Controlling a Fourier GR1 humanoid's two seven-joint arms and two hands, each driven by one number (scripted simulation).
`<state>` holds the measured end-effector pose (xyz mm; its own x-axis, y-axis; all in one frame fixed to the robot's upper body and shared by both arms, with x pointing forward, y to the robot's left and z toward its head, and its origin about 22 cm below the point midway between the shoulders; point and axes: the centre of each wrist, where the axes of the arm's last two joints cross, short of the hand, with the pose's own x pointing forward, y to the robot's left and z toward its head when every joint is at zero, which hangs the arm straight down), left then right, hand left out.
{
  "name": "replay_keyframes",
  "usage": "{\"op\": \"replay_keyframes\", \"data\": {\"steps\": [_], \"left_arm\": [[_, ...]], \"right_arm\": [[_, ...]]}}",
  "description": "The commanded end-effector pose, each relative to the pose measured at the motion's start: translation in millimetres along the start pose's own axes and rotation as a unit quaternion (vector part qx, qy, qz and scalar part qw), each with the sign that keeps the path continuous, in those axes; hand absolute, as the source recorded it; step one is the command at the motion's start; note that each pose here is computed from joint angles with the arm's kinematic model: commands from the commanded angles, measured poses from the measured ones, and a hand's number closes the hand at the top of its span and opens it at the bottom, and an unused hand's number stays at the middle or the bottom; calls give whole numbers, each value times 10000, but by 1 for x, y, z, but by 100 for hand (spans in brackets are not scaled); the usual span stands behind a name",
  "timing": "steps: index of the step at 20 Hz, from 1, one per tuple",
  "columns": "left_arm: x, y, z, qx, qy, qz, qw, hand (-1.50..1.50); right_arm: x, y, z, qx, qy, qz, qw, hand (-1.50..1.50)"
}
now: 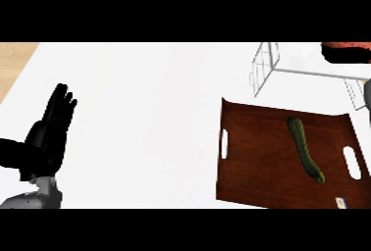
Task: Pick the sweet potato from the tray and place it in the tiered shelf
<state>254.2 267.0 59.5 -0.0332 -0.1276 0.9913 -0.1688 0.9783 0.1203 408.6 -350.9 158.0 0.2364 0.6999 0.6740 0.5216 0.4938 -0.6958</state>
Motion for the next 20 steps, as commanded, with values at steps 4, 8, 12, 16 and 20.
{"op": "replay_keyframes", "data": {"steps": [4, 8, 12, 16, 20], "left_arm": [[6, -7, 3, -46, -48, 7, 10000, 0], [4, 0, -5, -117, -105, -29, 9999, 0], [3, -19, -6, -176, -59, 76, 9998, 0], [6, -17, 7, -108, 24, 21, 9999, 0], [-5, -4, -9, -9, -68, -76, 9999, 0]], "right_arm": [[-12, 21, -11, -259, 361, -572, 9974, 150], [-20, 5, -30, 204, 502, -713, 9960, -150], [-27, 12, -29, 316, 428, -775, 9956, -150], [-7, 1, -38, 309, 212, -1013, 9942, -150], [-11, -6, -40, 168, -63, -1633, 9864, -150]]}}
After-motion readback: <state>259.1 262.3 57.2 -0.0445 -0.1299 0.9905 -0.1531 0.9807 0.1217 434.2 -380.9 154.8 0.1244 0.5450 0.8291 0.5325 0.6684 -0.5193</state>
